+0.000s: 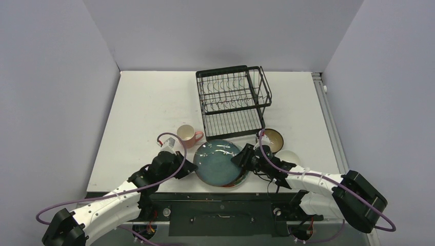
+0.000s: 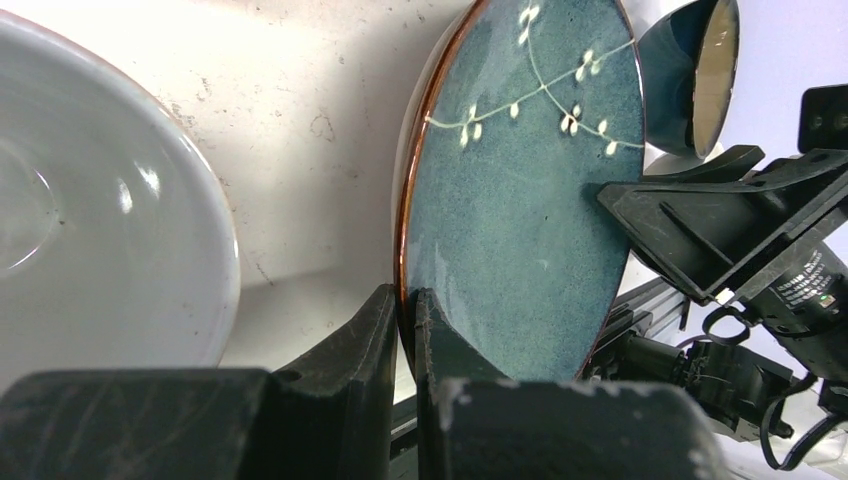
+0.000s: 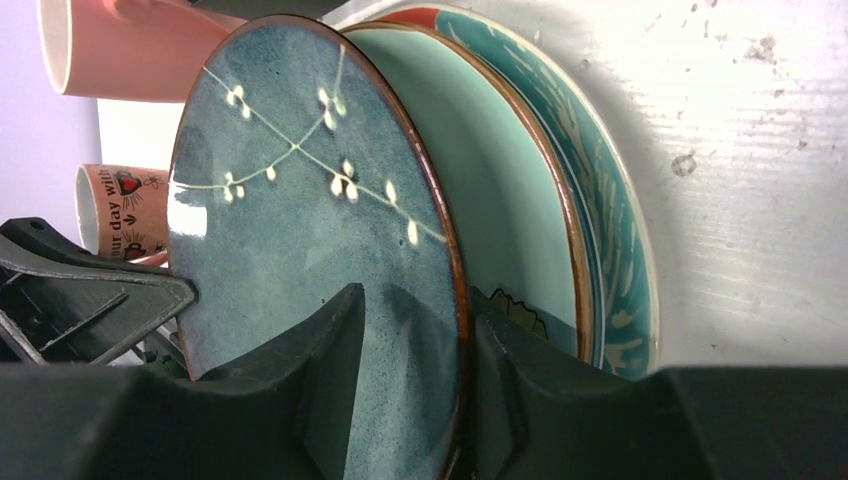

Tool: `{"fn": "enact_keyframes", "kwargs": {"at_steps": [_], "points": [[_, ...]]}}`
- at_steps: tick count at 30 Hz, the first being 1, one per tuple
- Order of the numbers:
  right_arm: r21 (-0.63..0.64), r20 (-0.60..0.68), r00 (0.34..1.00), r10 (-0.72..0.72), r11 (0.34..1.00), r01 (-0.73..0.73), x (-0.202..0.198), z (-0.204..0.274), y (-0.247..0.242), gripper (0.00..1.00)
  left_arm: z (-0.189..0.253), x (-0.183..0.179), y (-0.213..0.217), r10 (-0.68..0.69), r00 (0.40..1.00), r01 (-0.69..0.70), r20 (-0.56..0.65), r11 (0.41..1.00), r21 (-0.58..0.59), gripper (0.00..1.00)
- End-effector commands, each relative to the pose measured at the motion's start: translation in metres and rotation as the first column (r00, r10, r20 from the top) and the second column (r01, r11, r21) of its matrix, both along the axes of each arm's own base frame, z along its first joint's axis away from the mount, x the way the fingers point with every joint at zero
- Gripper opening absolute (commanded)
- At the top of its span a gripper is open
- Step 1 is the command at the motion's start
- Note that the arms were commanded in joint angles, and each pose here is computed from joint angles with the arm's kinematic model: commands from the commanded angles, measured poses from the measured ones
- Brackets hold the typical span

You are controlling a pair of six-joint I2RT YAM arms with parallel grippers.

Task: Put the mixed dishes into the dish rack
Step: Pick up the plate at the center of the board.

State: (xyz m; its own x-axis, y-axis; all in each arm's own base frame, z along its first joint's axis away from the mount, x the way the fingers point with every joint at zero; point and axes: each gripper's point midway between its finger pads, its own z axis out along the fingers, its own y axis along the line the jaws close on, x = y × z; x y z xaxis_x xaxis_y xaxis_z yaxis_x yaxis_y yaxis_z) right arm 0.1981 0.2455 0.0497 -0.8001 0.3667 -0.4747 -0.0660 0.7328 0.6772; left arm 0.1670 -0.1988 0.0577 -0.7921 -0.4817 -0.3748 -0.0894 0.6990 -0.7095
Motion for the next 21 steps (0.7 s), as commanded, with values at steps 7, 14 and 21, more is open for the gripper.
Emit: {"fn": "enact_keyframes", "kwargs": {"at_steps": [7,14,21], "points": [[-0.049,-0.129,0.988,0.080,0.995,-0.087,-0.040,-0.032,-0.016,0.09,-0.079,-0.052,0.056,-0.002,0.974,0.071,-0.228,0.952,0.297,0.00],[0.015,-0.058,0.996,0.065,0.998,-0.064,-0.032,-0.008,-0.012,0.00,-0.072,-0.048,0.050,-0.013,0.976,0.076,-0.219,0.957,0.281,0.00],[0.026,-0.026,0.999,0.039,0.999,-0.038,-0.028,0.002,-0.016,0.00,-0.059,-0.041,0.043,-0.029,0.980,0.082,-0.198,0.960,0.267,0.00]]}}
